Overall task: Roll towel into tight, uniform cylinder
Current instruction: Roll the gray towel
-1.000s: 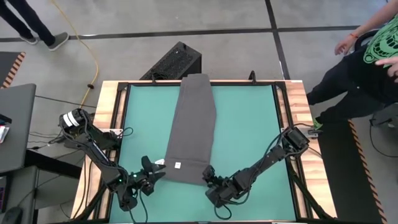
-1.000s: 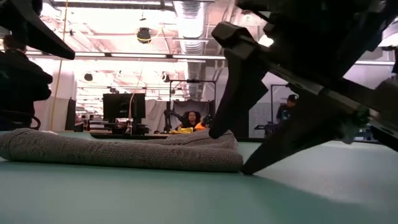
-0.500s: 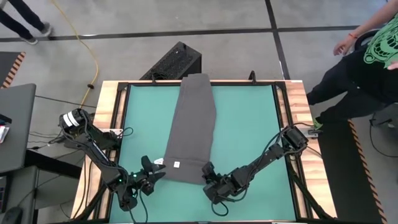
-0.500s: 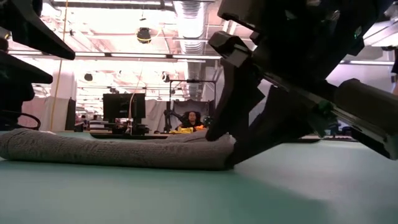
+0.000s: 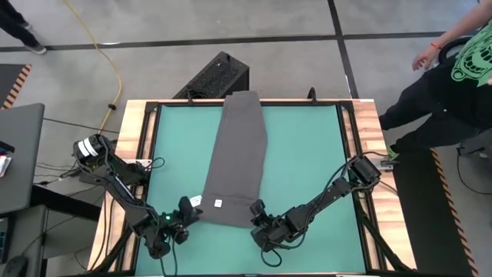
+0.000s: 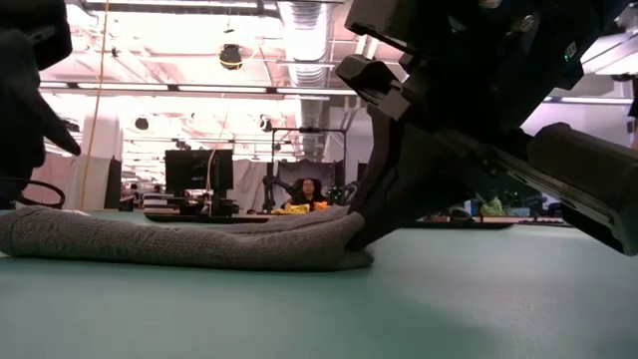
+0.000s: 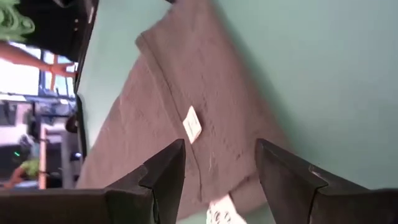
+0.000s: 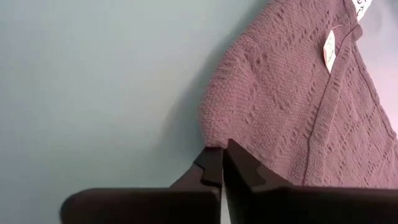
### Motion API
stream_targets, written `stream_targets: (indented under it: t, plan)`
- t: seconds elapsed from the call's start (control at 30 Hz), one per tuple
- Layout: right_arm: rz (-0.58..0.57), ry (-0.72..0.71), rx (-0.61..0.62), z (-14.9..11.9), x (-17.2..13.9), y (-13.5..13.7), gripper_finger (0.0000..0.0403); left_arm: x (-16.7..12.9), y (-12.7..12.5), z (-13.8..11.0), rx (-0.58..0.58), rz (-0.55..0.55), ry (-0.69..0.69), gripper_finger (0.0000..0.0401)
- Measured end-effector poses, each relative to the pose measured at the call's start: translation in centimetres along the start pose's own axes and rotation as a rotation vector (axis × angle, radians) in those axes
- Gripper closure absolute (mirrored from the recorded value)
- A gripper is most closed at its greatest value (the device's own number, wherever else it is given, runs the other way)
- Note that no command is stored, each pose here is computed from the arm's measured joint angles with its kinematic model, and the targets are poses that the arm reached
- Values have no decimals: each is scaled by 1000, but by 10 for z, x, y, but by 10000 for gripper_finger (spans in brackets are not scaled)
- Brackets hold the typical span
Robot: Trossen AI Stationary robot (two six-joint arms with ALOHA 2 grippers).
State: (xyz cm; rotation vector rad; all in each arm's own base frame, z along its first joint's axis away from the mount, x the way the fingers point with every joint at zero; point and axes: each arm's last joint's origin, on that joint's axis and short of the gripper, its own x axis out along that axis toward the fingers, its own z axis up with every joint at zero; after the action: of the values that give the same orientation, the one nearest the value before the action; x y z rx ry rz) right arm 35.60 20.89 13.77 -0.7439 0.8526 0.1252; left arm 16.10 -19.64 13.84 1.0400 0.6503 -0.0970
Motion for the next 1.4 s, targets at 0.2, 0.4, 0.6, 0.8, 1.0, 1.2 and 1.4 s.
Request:
stream_targets:
  t: [0.2,0.4,0.6,0.8,1.0,1.2,1.4]
  plan:
    - [-1,3,22,0,0,0,351,1,-5,-6,136,-128,25,218]
    - [1,5,25,-1,0,0,350,-3,-9,-8,195,-143,30,218]
    - [1,5,32,-1,0,0,350,6,-14,-18,139,-137,-6,218]
    - [1,5,46,-1,0,0,350,8,-19,-26,207,-87,-75,218]
    - [0,3,49,0,0,0,350,15,-17,-33,212,-107,-73,218]
    - [-2,3,54,-1,1,-2,350,26,-10,-34,203,-115,-74,218]
    - [-2,1,54,0,1,-1,349,36,-2,-37,182,-119,-49,222]
